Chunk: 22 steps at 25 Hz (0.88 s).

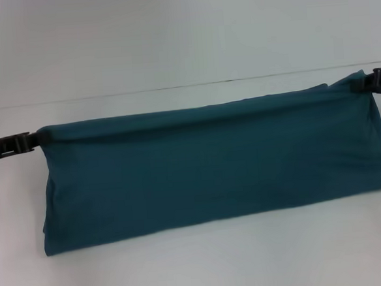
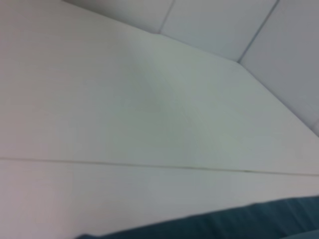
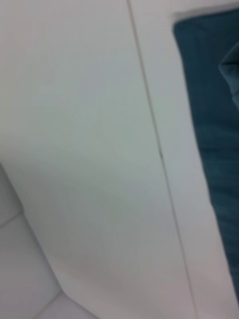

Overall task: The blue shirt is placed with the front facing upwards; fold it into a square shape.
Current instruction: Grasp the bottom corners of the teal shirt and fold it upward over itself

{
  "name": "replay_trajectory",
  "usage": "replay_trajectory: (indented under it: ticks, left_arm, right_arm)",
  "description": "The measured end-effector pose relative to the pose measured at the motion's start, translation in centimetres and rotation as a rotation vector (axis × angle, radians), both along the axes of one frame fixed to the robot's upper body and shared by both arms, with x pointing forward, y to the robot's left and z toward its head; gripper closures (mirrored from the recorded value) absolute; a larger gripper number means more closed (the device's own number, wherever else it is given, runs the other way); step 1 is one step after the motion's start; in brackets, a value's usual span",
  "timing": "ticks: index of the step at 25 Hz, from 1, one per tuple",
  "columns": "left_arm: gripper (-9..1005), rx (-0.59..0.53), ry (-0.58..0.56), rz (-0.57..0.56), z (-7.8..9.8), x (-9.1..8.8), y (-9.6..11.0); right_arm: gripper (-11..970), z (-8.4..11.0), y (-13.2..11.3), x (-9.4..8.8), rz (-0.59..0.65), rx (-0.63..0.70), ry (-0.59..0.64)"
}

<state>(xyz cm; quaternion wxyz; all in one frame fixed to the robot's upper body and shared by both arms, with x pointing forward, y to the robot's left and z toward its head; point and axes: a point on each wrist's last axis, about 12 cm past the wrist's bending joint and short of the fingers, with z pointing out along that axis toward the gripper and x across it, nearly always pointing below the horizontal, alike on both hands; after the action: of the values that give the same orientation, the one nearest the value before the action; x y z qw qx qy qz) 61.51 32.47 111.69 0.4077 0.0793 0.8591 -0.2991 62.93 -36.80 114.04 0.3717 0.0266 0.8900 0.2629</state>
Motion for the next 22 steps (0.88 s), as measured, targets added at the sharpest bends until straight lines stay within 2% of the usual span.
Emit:
replay_trajectory:
  ticks: [8, 13, 22]
  left_arm:
    - [989, 0.041, -0.021, 0.088, -0.4, 1.7, -0.5]
    - [989, 0.075, -0.021, 0.102, -0.9, 2.2, -1.2]
    - [990, 0.186, -0.082, 0.141, -2.8, 2.8, -3.5]
  right_arm:
    - [864, -0.5, 1.3, 1.9, -0.035, -0.056, -0.022]
    - [858, -1.0, 2.1, 2.7, -0.058, -0.080, -0.029]
    - [846, -3.0, 5.1, 4.1, -0.103, -0.163, -0.057]
